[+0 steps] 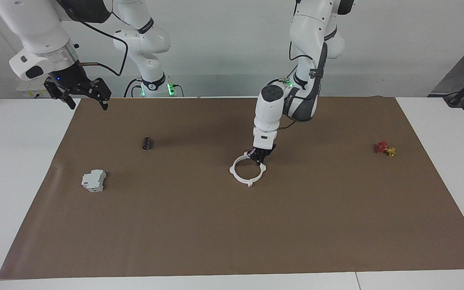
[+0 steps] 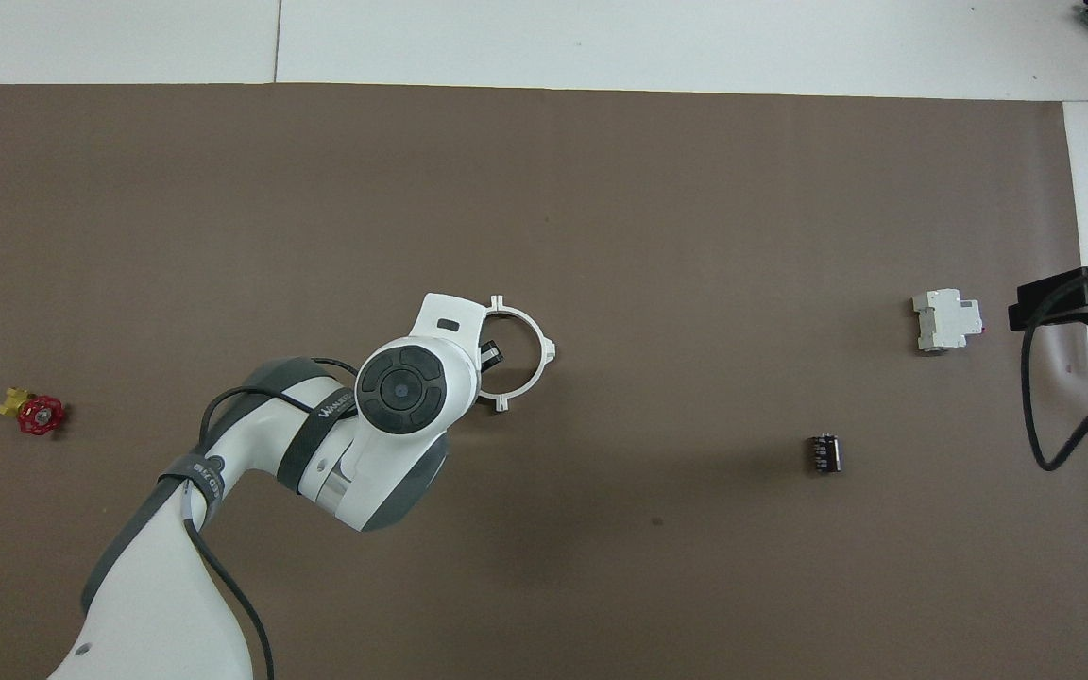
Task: Assemble drain pipe with both arms
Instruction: 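Press the held half's ends against the placed half with the left gripper, then open the left gripper and lift it away from the joined ring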
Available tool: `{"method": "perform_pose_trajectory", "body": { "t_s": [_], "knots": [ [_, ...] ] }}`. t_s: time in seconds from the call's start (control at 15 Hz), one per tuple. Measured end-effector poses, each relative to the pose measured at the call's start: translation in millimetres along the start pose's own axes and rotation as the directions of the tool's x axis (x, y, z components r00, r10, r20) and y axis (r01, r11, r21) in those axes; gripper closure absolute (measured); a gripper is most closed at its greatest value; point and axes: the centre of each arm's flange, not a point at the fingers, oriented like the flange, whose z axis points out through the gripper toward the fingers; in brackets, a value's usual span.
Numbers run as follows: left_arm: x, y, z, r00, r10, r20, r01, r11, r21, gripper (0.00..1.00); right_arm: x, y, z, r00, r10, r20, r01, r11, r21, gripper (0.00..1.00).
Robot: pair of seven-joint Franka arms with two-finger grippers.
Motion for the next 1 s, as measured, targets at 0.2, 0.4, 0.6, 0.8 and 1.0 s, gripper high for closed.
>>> {"method": "perform_pose_trajectory", "body": {
  "t_s": [0.2, 0.4, 0.6, 0.8, 1.0],
  "knots": [
    [1.2, -1.1, 3.0, 1.0, 0.014, -0.01, -0.014, 1.0, 0.01, 0.54, 0.0, 0.0, 0.0, 1.0, 0.0, 0.0, 0.0, 1.0, 0.0, 0.0],
    [1.2, -1.4, 4.2, 1.0, 0.016, -0.01, -0.016, 1.0, 0.013, 0.22, 0.0, 0.0, 0.0, 1.0, 0.0, 0.0, 0.0, 1.0, 0.0, 0.0],
    [3.3, -0.9, 1.9, 1.0, 0.025, -0.009, -0.024, 0.999, 0.038, 0.0, 0.0, 0.0, 0.0, 1.0, 0.0, 0.0, 0.0, 1.0, 0.0, 0.0],
    [28.9, 7.1, -34.2, 0.998, 0.06, -0.015, -0.058, 0.995, 0.083, 0.0, 0.0, 0.0, 0.0, 1.0, 0.0, 0.0, 0.0, 1.0, 0.0, 0.0],
    [75.4, -15.1, -90.3, 0.984, 0.177, -0.004, -0.175, 0.978, 0.113, 0.0, 0.0, 0.0, 0.0, 1.0, 0.0, 0.0, 0.0, 1.0, 0.0, 0.0]
  ]
}}
